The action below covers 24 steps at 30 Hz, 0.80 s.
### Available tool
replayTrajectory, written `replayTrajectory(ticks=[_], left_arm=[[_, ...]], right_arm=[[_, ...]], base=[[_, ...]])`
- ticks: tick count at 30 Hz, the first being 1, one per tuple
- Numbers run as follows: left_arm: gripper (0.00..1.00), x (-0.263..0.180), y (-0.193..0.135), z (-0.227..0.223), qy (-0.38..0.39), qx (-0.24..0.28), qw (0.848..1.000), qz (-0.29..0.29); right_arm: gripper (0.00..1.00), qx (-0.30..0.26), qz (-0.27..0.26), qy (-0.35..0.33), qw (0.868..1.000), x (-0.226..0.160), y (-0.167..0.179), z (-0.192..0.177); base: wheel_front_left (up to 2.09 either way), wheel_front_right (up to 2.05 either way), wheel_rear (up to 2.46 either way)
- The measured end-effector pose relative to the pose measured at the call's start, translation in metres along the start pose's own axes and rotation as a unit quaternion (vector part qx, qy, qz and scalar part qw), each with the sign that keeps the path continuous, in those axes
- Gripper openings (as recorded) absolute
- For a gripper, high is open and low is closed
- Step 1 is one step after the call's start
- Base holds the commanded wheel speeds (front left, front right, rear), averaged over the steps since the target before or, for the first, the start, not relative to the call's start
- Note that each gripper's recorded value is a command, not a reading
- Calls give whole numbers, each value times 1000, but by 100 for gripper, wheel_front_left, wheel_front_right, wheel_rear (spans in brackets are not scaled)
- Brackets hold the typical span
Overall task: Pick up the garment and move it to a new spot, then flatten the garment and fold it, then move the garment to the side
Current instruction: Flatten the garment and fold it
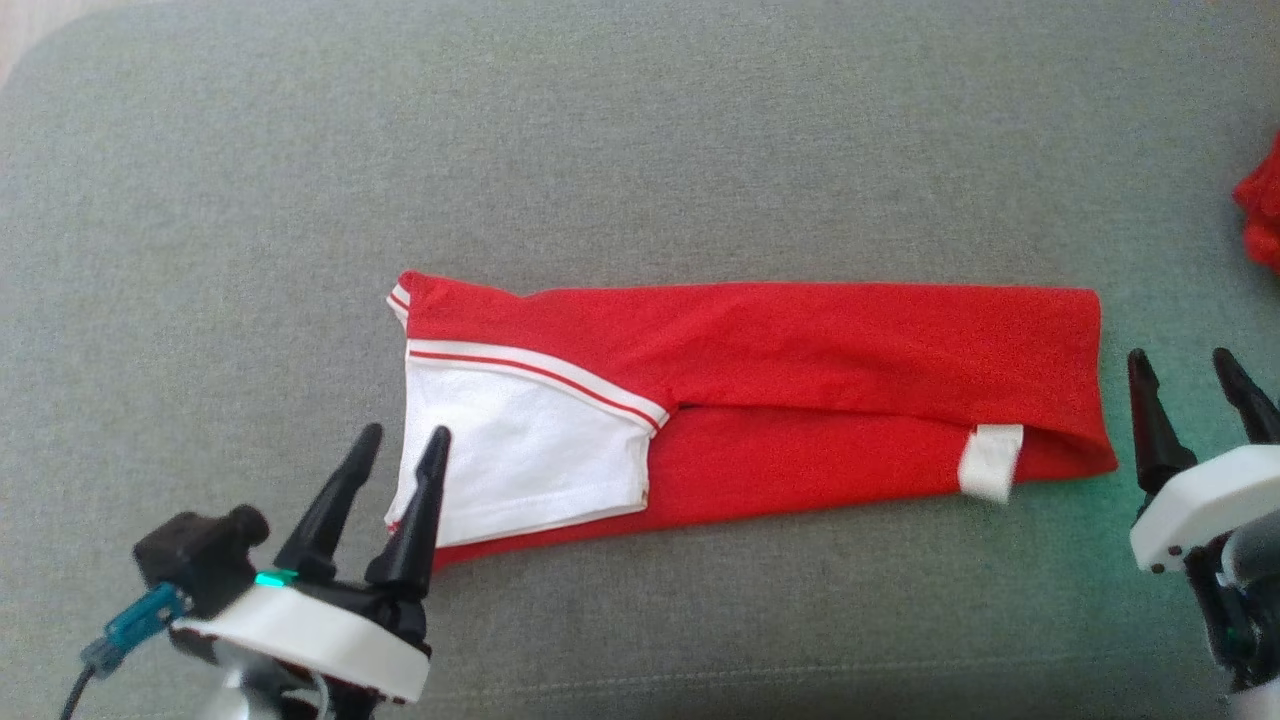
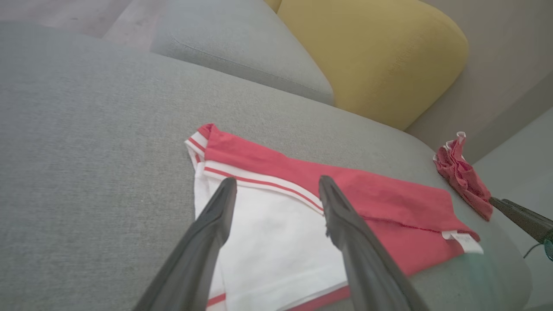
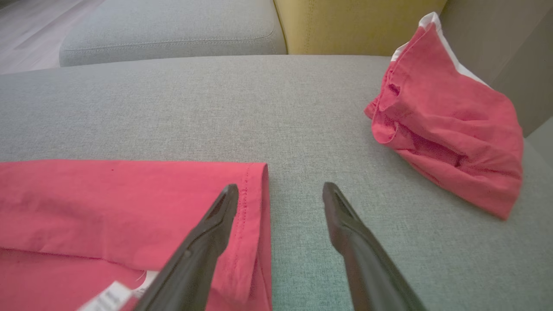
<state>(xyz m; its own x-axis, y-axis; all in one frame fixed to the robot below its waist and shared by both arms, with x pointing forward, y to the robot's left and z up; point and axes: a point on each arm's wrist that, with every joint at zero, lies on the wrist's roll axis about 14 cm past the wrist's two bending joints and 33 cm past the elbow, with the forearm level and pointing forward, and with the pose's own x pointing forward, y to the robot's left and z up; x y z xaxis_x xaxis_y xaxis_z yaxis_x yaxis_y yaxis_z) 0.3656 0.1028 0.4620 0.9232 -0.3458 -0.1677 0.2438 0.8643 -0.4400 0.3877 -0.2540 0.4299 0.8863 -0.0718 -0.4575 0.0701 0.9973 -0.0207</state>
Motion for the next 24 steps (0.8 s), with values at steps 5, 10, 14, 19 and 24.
replayTrajectory(ticks=[5, 10, 14, 19, 24], left_arm=[[100, 0, 3, 7, -20, 10, 1000, 8], [100, 6, 2, 11, -31, 24, 999, 6], [100, 12, -4, 10, -35, 27, 999, 0], [100, 15, -4, 4, -27, 26, 999, -2], [100, 18, -2, 1, -23, 29, 999, -1]], right_arm=[[100, -6, -3, -4, 1000, -3, 0, 3], [100, -11, 11, 14, 1000, 2, 11, -2], [100, -10, 16, 26, 999, 10, 15, -3], [100, -12, 19, 67, 998, 21, 17, -16], [100, -30, 24, 112, 993, 30, 16, -25]], base=[[0, 0, 0], [0, 0, 0], [0, 0, 0], [0, 0, 0], [0, 0, 0]])
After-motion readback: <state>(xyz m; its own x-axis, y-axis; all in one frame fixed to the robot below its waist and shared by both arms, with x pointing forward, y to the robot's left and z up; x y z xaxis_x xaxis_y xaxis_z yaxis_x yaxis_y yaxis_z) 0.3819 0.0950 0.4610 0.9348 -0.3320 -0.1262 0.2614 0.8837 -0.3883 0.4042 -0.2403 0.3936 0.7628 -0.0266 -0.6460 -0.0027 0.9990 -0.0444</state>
